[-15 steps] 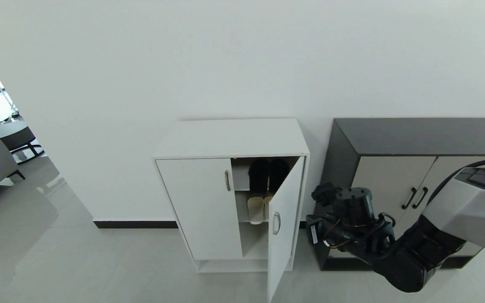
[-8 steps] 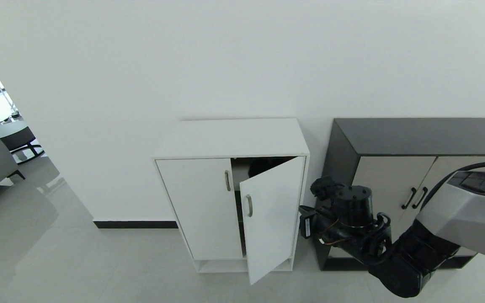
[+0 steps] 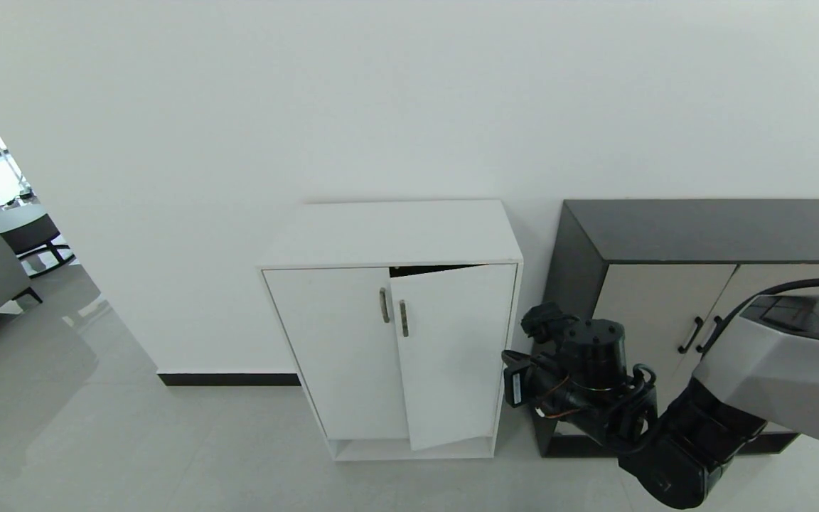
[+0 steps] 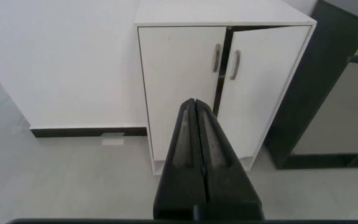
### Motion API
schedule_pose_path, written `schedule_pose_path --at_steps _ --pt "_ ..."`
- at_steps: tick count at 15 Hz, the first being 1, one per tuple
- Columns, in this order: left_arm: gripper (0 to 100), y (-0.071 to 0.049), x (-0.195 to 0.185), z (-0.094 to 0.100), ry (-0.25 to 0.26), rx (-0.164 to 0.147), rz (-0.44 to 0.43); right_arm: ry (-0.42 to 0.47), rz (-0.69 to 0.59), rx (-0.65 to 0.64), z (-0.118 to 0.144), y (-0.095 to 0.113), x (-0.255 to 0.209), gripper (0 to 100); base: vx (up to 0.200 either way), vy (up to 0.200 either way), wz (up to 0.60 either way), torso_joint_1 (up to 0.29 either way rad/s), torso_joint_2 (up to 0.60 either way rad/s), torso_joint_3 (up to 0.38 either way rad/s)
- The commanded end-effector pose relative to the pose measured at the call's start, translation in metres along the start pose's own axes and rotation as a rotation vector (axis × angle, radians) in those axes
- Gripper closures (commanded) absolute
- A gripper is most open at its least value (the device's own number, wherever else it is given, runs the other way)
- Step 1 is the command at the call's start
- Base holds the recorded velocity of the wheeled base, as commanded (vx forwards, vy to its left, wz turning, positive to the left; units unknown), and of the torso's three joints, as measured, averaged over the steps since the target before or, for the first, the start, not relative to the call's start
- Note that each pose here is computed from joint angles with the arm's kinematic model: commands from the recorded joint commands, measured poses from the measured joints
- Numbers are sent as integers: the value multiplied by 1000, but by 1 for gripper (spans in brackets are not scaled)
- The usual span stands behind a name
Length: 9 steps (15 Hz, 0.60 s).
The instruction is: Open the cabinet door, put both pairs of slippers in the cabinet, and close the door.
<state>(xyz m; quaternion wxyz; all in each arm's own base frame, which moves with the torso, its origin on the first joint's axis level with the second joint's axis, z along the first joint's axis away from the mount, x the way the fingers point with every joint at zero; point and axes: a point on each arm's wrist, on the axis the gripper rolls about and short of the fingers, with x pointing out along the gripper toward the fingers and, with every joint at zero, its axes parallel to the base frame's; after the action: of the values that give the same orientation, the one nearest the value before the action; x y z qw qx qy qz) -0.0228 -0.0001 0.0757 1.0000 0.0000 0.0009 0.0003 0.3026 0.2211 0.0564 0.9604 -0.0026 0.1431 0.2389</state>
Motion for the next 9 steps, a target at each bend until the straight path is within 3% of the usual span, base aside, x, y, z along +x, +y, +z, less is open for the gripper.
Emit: schedule_pose_path --at_steps 1,9 --pt "100 0 0 0 0 -2 1 4 0 -2 -1 0 0 100 0 0 0 0 0 0" --pt "100 0 0 0 -2 -2 1 10 -2 -15 -4 -1 -2 100 0 0 0 0 0 0"
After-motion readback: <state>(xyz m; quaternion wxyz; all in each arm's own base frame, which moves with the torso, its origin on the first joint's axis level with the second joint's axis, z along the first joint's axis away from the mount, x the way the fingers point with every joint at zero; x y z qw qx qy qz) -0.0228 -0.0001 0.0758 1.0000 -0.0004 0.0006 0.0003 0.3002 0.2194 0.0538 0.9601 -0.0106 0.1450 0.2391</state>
